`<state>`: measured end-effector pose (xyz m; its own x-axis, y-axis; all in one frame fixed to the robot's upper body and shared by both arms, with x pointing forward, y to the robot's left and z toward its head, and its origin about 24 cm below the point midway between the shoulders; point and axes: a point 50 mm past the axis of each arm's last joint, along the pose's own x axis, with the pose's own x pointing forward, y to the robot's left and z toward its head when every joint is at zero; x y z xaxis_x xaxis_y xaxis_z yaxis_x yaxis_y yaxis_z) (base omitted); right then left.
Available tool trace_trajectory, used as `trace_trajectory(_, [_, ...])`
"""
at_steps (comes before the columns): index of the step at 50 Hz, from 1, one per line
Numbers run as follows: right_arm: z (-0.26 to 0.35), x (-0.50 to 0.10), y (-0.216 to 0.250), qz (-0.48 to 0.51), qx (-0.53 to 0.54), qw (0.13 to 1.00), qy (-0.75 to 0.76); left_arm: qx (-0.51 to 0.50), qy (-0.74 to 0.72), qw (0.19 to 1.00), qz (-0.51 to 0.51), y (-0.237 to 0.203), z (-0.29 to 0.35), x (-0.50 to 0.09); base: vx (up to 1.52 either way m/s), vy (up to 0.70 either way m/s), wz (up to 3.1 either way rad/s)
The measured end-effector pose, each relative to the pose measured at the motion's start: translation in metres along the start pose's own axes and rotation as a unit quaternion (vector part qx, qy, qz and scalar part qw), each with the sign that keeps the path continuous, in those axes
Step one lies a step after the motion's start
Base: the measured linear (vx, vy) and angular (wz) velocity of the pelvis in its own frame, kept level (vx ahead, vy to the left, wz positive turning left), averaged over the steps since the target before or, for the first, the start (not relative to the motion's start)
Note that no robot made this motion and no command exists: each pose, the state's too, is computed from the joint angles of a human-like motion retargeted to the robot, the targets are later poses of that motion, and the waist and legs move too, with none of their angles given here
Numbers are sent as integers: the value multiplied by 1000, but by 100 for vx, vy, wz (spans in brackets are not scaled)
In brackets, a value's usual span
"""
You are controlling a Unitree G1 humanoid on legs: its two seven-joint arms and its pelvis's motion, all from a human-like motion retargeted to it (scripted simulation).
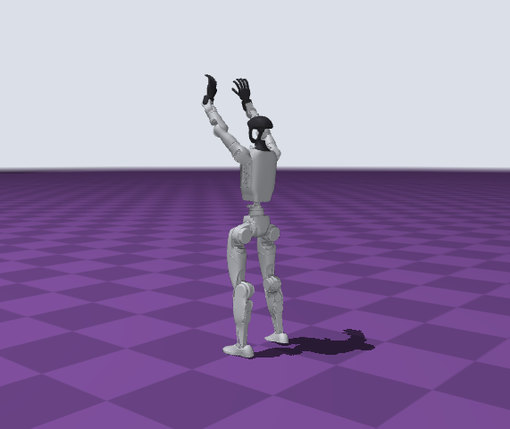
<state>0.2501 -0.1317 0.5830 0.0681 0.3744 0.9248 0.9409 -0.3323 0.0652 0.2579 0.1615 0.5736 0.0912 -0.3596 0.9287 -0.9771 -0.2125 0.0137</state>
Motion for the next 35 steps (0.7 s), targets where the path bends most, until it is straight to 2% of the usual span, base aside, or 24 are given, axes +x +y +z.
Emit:
trace_trajectory(9, [-21, -2, -2, 13, -16, 1000, 15, 15, -7, 1000, -15, 3, -6, 0, 24, -12, 5])
trace_trajectory(14, [-26, 2, -12, -3, -23, 1000, 9, 0, -22, 1000, -1, 20, -5, 9, 19, -4, -12])
trace_trajectory(23, [-18, 16, -55, -73, -17, 996, -42, -31, -88, 991, 97, 77, 7, 19, 13, -4, -8])
trace_trajectory(29, [-1, 19, -97, -155, 1, 984, -92, -36, -141, 973, 177, 113, 21, 12, 8, -4, -20])
trace_trajectory(35, [4, 23, -113, -175, 19, 979, -107, -52, -140, 972, 184, 123, 24, 18, 0, -2, -7])
